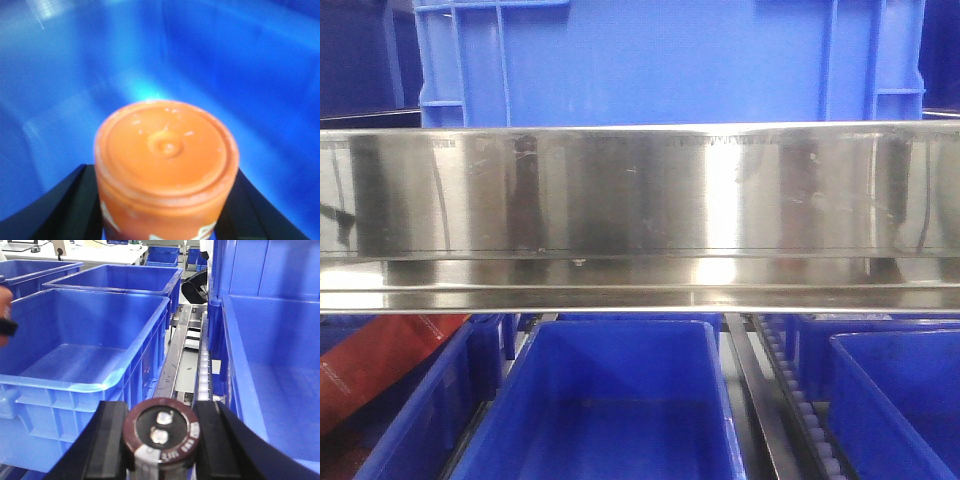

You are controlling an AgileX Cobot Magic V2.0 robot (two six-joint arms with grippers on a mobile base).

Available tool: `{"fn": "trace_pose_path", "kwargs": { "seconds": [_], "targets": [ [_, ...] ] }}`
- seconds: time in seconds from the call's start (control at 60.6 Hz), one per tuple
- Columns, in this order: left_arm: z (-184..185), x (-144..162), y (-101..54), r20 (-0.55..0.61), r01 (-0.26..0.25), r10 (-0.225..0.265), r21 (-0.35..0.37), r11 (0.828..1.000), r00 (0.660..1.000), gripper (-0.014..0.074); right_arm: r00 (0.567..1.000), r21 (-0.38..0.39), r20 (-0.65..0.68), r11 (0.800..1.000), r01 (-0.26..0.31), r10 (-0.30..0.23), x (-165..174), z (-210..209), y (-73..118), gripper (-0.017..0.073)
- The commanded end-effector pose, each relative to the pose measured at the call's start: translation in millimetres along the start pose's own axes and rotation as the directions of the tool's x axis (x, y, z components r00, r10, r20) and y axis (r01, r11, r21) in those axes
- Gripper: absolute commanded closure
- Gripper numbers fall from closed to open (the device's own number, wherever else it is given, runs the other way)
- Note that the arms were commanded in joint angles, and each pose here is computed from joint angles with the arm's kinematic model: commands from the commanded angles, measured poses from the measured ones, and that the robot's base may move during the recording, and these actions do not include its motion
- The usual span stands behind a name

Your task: Place cylindrical capacitor in blue bin on shelf

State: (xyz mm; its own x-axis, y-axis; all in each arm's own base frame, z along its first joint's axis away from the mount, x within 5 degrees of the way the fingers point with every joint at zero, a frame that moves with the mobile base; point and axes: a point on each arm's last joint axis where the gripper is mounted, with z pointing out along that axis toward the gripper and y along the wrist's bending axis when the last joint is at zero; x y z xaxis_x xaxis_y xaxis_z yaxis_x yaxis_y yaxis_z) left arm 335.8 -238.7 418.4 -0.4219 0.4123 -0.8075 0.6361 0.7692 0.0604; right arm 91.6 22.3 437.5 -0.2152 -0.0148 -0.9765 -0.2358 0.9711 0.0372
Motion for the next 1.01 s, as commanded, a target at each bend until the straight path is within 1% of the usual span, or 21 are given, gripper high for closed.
{"fn": "trace_pose_path", "kwargs": {
  "seconds": [0.0, 0.05, 0.066, 0.099, 0.116, 0.132, 0.198, 0.297, 0.413, 0.495, 0.594, 0.677, 0.693, 0.776, 0.842, 0.925, 0.991],
  "targets": [
    [-7.6, -6.6, -1.9, 0.040, 0.001, -0.002, 0.008, 1.000, 0.999, 0.0316, 0.999, 0.002, 0.042, 1.000, 0.003, -0.003, -5.3, -1.6, 0.1, 0.0721],
    [-7.6, -6.8, -1.9, 0.042, 0.001, -0.002, 0.008, 1.000, 0.999, 0.0183, 0.999, 0.002, 0.042, 1.000, 0.003, -0.003, -5.3, -1.6, 0.1, 0.0721],
    [-7.6, -6.8, -1.9, 0.042, 0.001, -0.002, 0.008, 1.000, 0.999, 0.0117, 0.999, 0.002, 0.042, 1.000, 0.003, -0.003, -5.3, -1.6, 0.1, 0.0721],
    [-7.6, -7.0, -1.8, 0.043, 0.001, -0.002, 0.008, 1.000, 0.999, 0.0033, 0.999, 0.002, 0.042, 1.000, 0.003, -0.003, -5.3, -1.6, 0.1, 0.0721],
    [-7.6, -7.0, -1.8, 0.044, 0.001, -0.002, 0.008, 1.000, 0.999, -0.0025, 0.999, 0.002, 0.042, 1.000, 0.003, -0.003, -5.3, -1.6, 0.1, 0.0721],
    [-8.8, -7.6, -1.8, 0.047, 0.001, -0.002, 0.008, 1.000, 0.999, -0.0028, 0.999, 0.002, 0.042, 1.000, 0.003, -0.003, -5.3, -1.6, 0.1, 0.0721],
    [-13.7, -8.3, -1.9, 0.048, 0.001, -0.001, 0.008, 1.000, 0.999, 0.0032, 0.999, 0.002, 0.042, 1.000, 0.003, -0.003, -5.3, -1.6, 0.1, 0.0721],
    [-25.9, -10.3, -2.1, 0.056, 0.000, 0.000, 0.008, 1.000, 0.998, 0.0098, 0.999, 0.002, 0.042, 1.000, 0.003, -0.003, -5.3, -1.6, 0.1, 0.0721],
    [-53.3, -13.6, -1.8, 0.074, -0.001, 0.001, 0.005, 1.000, 0.997, 0.0198, 0.999, 0.002, 0.042, 1.000, 0.003, -0.003, -5.3, -1.6, 0.1, 0.0721],
    [-76.1, -14.4, -0.5, 0.081, -0.001, 0.001, 0.000, 1.000, 0.997, 0.0319, 0.999, 0.002, 0.042, 1.000, 0.003, -0.003, -5.3, -1.6, 0.1, 0.0721],
    [-112.1, -12.5, 5.2, 0.105, 0.011, -0.009, -0.018, 1.000, 0.994, 0.0540, 0.999, 0.001, 0.040, 1.000, 0.003, -0.003, -5.1, -1.6, 0.1, 0.0721],
    [-134.8, -4.4, 12.9, 0.114, 0.028, -0.023, -0.044, 0.999, 0.993, 0.0690, 0.999, 0.000, 0.033, 1.000, 0.003, -0.003, -4.5, -1.6, 0.2, 0.0721],
    [-140.6, -1.5, 14.6, 0.119, 0.034, -0.028, -0.050, 0.998, 0.992, 0.0708, 1.000, 0.000, 0.031, 1.000, 0.003, -0.003, -4.3, -1.6, 0.2, 0.0721],
    [-167.3, 14.9, 20.8, 0.149, 0.057, -0.044, -0.085, 0.995, 0.988, 0.0704, 1.000, 0.000, 0.030, 1.000, 0.003, -0.003, -4.2, -1.6, 0.2, 0.0721],
    [-179.2, 33.7, 23.8, 0.158, 0.087, -0.070, -0.099, 0.991, 0.985, 0.0704, 1.000, 0.000, 0.030, 1.000, 0.003, -0.003, -4.2, -1.6, 0.2, 0.0721],
    [-198.2, 59.7, 23.3, 0.178, 0.114, -0.092, -0.117, 0.987, 0.980, 0.0704, 0.999, 0.001, 0.032, 1.000, 0.003, -0.003, -4.6, -1.1, 0.1, 0.0721],
    [-215.0, 77.9, 20.2, 0.205, 0.124, -0.095, -0.133, 0.983, 0.974, 0.0704, 0.999, 0.002, 0.038, 1.000, 0.003, -0.003, -5.3, -0.3, -0.1, 0.0721]
  ]
}}
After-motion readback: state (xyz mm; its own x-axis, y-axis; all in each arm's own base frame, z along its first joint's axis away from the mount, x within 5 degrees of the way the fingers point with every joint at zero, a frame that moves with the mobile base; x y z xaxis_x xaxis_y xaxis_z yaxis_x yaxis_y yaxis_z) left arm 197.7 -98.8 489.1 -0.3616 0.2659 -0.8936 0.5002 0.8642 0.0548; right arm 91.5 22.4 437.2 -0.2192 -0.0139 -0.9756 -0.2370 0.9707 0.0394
